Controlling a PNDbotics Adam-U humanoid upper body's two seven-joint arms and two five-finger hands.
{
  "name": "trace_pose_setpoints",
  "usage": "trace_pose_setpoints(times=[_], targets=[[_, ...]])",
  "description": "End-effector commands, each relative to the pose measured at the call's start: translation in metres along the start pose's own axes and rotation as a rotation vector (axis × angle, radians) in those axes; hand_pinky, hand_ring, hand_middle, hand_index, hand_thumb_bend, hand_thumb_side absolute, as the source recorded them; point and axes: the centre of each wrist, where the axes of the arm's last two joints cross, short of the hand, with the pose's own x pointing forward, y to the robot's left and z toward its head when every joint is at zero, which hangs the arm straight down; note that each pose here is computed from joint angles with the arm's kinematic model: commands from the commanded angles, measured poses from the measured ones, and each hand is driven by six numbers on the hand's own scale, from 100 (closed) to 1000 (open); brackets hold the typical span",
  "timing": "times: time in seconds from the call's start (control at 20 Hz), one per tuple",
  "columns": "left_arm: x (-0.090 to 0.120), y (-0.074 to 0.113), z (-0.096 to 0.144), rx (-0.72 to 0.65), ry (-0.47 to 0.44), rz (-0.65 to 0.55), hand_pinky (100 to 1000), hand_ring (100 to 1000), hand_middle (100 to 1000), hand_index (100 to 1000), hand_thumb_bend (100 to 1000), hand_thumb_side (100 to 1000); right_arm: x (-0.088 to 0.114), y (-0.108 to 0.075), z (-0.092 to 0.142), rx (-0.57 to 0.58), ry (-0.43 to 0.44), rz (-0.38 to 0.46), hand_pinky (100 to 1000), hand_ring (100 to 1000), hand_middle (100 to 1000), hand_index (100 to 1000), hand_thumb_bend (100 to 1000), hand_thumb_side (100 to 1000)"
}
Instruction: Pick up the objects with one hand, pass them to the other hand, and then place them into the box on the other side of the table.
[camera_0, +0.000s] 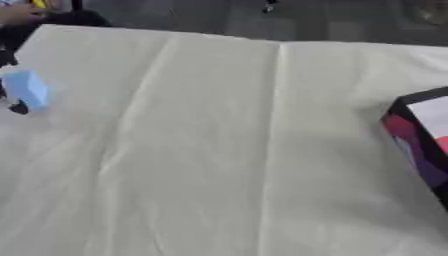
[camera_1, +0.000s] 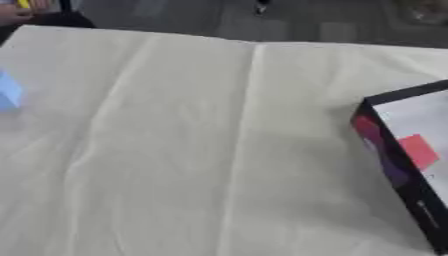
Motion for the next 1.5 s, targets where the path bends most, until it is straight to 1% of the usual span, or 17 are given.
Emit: trace_pose_setpoints(times=[0.05, 0.45, 0.55, 0.7, 0.8, 0.9, 1.2, 1.35, 1.5], targets=[[-0.018, 0.026, 0.014, 0.049, 0.063, 0.018, 919, 863, 803, 800, 730, 100, 0.005, -0.003, -0.004, 0.021, -0.021, 0.042, 1000, 1000, 1000, 1000, 100, 462], [-0.021, 0.030, 0.015, 0.065, 0.070, 0.020, 927, 867, 808, 809, 745, 100, 0.002, 0.002, 0.000, 0.018, -0.020, 0.071, 1000, 1000, 1000, 1000, 100, 450], [-0.023, 0.032, 0.016, 0.079, 0.083, 0.014, 931, 872, 814, 816, 762, 100, 0.002, 0.003, 0.001, 0.018, -0.021, 0.076, 1000, 1000, 1000, 1000, 100, 446], [-0.026, 0.035, 0.019, 0.093, 0.101, 0.003, 934, 876, 815, 822, 764, 100, 0.001, 0.004, 0.003, 0.014, -0.022, 0.087, 1000, 1000, 1000, 1000, 100, 446], [-0.028, 0.036, 0.019, 0.091, 0.116, -0.007, 942, 884, 818, 827, 793, 100, 0.001, 0.005, 0.004, 0.013, -0.020, 0.092, 1000, 1000, 1000, 1000, 100, 444], [-0.031, 0.036, 0.018, 0.086, 0.140, -0.027, 946, 888, 824, 831, 802, 100, 0.000, 0.006, 0.005, 0.013, -0.018, 0.097, 1000, 1000, 1000, 1000, 100, 441], [-0.035, 0.038, 0.019, 0.102, 0.178, -0.055, 950, 893, 825, 828, 771, 100, -0.001, 0.008, 0.008, 0.006, -0.021, 0.115, 1000, 1000, 1000, 1000, 100, 439], [-0.038, 0.040, 0.019, 0.130, 0.200, -0.058, 948, 892, 823, 824, 735, 100, -0.002, 0.010, 0.011, -0.001, -0.012, 0.123, 1000, 1000, 1000, 1000, 100, 434], [-0.043, 0.041, 0.017, 0.155, 0.226, -0.047, 947, 890, 818, 820, 719, 100, -0.003, 0.012, 0.013, -0.003, -0.005, 0.133, 1000, 1000, 1000, 1000, 100, 431]])
